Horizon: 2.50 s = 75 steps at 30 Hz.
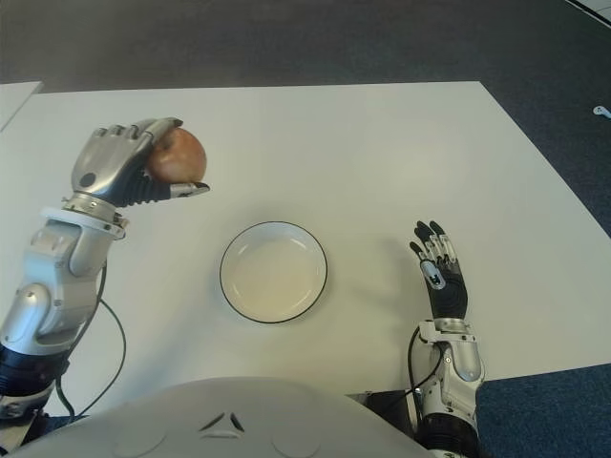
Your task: Put the apples into the plate.
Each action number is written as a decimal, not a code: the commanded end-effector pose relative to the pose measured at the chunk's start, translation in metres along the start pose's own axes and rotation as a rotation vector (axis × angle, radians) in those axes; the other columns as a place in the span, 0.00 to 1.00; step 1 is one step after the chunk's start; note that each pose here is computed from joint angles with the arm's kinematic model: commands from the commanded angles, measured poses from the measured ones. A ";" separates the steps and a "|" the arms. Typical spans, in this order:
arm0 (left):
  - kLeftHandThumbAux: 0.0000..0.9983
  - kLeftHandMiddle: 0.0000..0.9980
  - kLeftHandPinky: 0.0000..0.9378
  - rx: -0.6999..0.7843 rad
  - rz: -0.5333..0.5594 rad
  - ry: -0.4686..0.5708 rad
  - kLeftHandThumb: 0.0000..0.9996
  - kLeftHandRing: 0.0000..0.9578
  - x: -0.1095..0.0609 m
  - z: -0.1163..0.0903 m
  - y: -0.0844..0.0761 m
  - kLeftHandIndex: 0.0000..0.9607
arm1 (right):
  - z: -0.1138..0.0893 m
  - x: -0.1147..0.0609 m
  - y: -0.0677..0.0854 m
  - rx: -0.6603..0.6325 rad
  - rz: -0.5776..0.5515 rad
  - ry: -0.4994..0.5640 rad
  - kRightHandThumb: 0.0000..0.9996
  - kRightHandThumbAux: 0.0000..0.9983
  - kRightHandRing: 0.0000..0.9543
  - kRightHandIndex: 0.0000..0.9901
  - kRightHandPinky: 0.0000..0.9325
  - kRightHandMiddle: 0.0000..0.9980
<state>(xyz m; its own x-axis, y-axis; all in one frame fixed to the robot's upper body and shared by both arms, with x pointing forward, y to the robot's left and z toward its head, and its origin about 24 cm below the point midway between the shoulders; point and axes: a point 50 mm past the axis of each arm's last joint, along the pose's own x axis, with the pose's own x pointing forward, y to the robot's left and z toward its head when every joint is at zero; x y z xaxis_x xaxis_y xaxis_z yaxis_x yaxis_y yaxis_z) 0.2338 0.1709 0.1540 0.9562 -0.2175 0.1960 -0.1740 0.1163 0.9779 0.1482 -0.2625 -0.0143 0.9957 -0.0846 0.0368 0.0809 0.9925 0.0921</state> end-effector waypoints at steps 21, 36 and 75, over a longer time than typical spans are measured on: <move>0.70 0.85 0.86 -0.095 -0.061 -0.276 0.75 0.87 0.000 0.094 -0.029 0.46 | -0.031 -0.027 0.008 0.063 -0.012 0.192 0.11 0.47 0.04 0.01 0.00 0.11; 0.69 0.82 0.83 -0.092 -0.189 -0.377 0.75 0.84 0.005 0.116 -0.027 0.46 | -0.027 -0.032 0.013 0.066 -0.005 0.175 0.13 0.48 0.04 0.02 0.00 0.11; 0.69 0.81 0.84 -0.013 -0.302 -0.374 0.74 0.84 -0.004 0.114 -0.056 0.46 | -0.016 -0.034 0.018 0.073 -0.036 0.154 0.13 0.50 0.07 0.02 0.00 0.13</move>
<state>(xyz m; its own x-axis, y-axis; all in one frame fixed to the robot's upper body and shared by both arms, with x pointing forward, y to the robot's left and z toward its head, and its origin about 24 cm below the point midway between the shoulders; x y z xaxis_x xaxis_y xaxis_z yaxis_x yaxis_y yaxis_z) 0.2124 0.0525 0.1122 0.8106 -0.5809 -0.0742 0.1178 0.0375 0.9923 0.1292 -0.2475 -0.0126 0.9954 -0.0953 -0.0103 0.0958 0.9878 0.1227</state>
